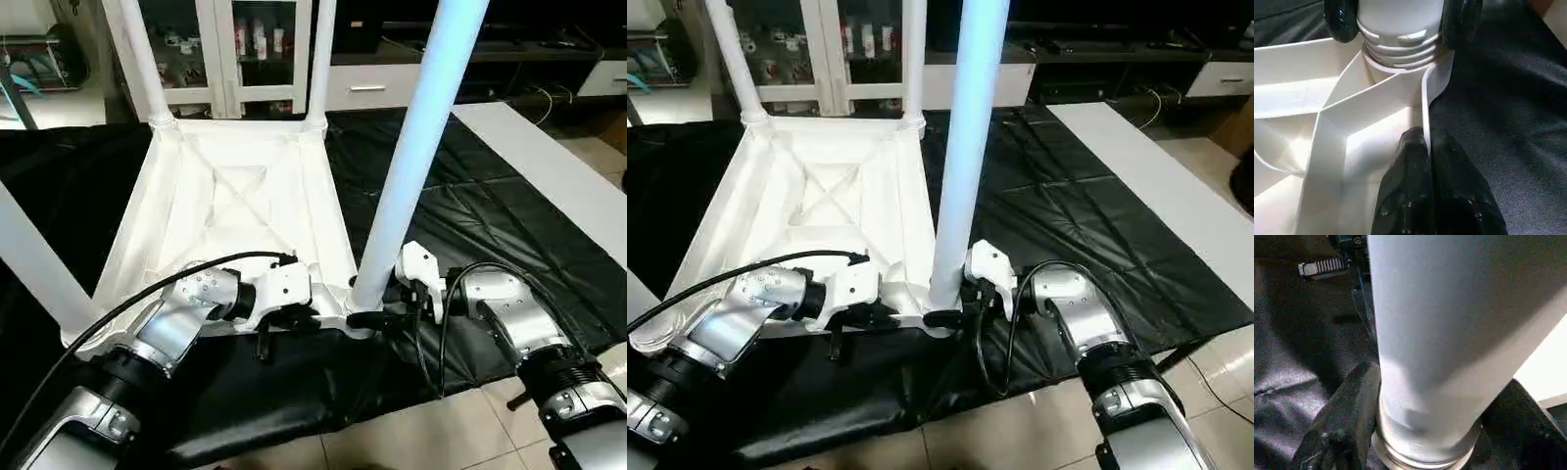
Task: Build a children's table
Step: Rotate leg to tighten
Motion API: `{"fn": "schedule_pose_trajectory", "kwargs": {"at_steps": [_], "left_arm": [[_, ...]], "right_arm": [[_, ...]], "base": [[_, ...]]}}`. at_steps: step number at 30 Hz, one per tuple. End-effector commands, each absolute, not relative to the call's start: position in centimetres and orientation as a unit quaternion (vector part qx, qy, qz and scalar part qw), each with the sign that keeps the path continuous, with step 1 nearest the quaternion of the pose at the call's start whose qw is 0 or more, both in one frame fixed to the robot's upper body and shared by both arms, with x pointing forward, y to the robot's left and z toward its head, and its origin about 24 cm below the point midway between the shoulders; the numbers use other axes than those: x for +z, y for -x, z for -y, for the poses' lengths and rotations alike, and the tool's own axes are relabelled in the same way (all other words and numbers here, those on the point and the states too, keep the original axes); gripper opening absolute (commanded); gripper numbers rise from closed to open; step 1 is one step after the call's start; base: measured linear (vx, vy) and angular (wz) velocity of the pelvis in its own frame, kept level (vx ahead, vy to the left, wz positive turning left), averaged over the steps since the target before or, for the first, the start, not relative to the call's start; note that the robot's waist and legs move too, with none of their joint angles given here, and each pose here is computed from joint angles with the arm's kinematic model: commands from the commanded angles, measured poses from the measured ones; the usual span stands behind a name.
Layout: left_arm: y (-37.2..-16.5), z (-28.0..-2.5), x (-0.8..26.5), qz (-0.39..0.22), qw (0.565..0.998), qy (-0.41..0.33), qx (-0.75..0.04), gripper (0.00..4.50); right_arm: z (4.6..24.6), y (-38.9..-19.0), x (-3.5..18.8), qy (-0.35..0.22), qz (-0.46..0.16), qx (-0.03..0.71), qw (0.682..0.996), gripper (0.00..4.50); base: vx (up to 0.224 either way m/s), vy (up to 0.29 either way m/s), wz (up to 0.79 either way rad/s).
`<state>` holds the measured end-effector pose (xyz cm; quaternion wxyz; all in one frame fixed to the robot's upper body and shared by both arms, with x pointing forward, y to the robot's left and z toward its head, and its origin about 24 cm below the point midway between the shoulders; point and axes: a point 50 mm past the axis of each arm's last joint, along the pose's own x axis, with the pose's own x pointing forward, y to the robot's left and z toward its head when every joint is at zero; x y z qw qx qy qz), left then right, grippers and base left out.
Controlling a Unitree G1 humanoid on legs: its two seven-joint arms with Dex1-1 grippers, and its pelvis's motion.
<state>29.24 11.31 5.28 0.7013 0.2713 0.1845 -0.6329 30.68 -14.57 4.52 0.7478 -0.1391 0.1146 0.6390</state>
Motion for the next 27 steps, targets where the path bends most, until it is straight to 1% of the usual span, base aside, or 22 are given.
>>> {"fn": "schedule_pose_trajectory", "kwargs": {"at_steps": [1,2,3,4,5,6,7,8,9,10,11,12,14,15,16,17,18,19,21,25,27], "left_arm": [[-28.6,-10.9,4.2,-0.199,0.690,-0.255,-0.647,0.00],[-28.7,-11.0,4.2,-0.204,0.697,-0.251,-0.640,0.00],[-28.7,-11.0,4.2,-0.204,0.698,-0.251,-0.639,0.00],[-29.0,-11.0,4.2,-0.209,0.711,-0.247,-0.624,0.00],[-29.2,-10.9,4.2,-0.210,0.722,-0.242,-0.613,0.00],[-29.3,-10.9,4.2,-0.210,0.725,-0.240,-0.611,0.00],[-29.6,-10.6,4.3,-0.210,0.740,-0.231,-0.596,0.00],[-29.6,-10.6,4.3,-0.210,0.740,-0.231,-0.596,0.00],[-30.0,-10.1,4.3,-0.210,0.756,-0.225,-0.577,0.00],[-30.1,-10.0,4.3,-0.210,0.758,-0.225,-0.575,0.00],[-30.7,-9.5,4.3,-0.214,0.776,-0.233,-0.546,0.00],[-30.8,-9.4,4.2,-0.215,0.777,-0.233,-0.544,0.00],[-31.8,-8.9,4.0,-0.228,0.803,-0.245,-0.494,0.00],[-32.6,-8.3,3.9,-0.241,0.827,-0.249,-0.443,0.00],[-32.9,-8.1,3.9,-0.242,0.834,-0.251,-0.428,0.00],[-33.7,-7.2,4.2,-0.229,0.859,-0.246,-0.387,0.00],[-33.7,-7.1,4.2,-0.228,0.859,-0.246,-0.386,0.00],[-34.6,-5.9,4.9,-0.199,0.891,-0.220,-0.343,0.00],[-35.2,-5.2,5.4,-0.172,0.909,-0.212,-0.314,0.00],[-35.8,-4.9,6.2,-0.143,0.920,-0.214,-0.294,0.00],[-35.9,-5.0,6.3,-0.138,0.921,-0.216,-0.295,0.00]], "right_arm": [[15.0,-31.4,4.8,0.132,-0.118,0.608,0.774,2.63],[15.1,-31.5,4.7,0.116,-0.122,0.596,0.786,2.63],[15.1,-31.5,4.7,0.114,-0.122,0.594,0.787,2.63],[15.2,-31.8,4.4,0.086,-0.132,0.564,0.811,2.63],[15.2,-31.9,4.2,0.072,-0.130,0.547,0.824,2.63],[15.2,-31.9,4.2,0.069,-0.129,0.543,0.827,2.63],[14.9,-32.1,4.0,0.047,-0.121,0.520,0.844,2.63],[14.9,-32.1,4.0,0.047,-0.121,0.520,0.844,2.63],[14.2,-32.3,4.0,0.012,-0.108,0.488,0.866,2.63],[14.1,-32.4,4.0,0.009,-0.107,0.485,0.868,2.63],[13.4,-32.8,3.8,-0.009,-0.104,0.444,0.890,2.63],[13.3,-32.8,3.7,-0.009,-0.104,0.442,0.891,2.61],[12.6,-33.4,3.1,0.025,-0.118,0.386,0.914,2.60],[12.2,-34.0,2.6,0.058,-0.130,0.321,0.936,2.59],[12.1,-34.2,2.5,0.065,-0.133,0.301,0.942,2.59],[11.6,-34.7,2.2,0.067,-0.137,0.237,0.959,2.59],[11.6,-34.7,2.2,0.067,-0.137,0.236,0.960,2.59],[10.4,-34.9,2.2,0.065,-0.130,0.202,0.969,2.59],[9.0,-34.9,2.4,0.058,-0.112,0.195,0.973,2.59],[8.0,-35.0,2.9,0.026,-0.093,0.171,0.980,2.59],[7.6,-35.0,3.3,-0.003,-0.083,0.180,0.980,2.59]], "base": [[0.000,0.000,0.00],[0.000,0.000,0.00],[0.000,0.000,0.00],[0.000,0.000,0.00],[0.000,0.000,0.00],[0.000,0.000,0.00],[0.000,0.000,0.00],[0.000,0.000,0.00],[0.000,0.000,0.00],[0.000,0.000,0.00],[0.000,0.000,0.00],[0.000,0.000,0.00],[0.000,0.000,0.00],[0.000,0.000,0.00],[0.000,0.000,0.00],[0.000,0.000,0.00],[0.000,0.000,0.00],[0.000,0.000,0.00],[0.000,0.000,0.00],[0.043,0.003,0.01],[0.054,-0.011,0.00]]}}
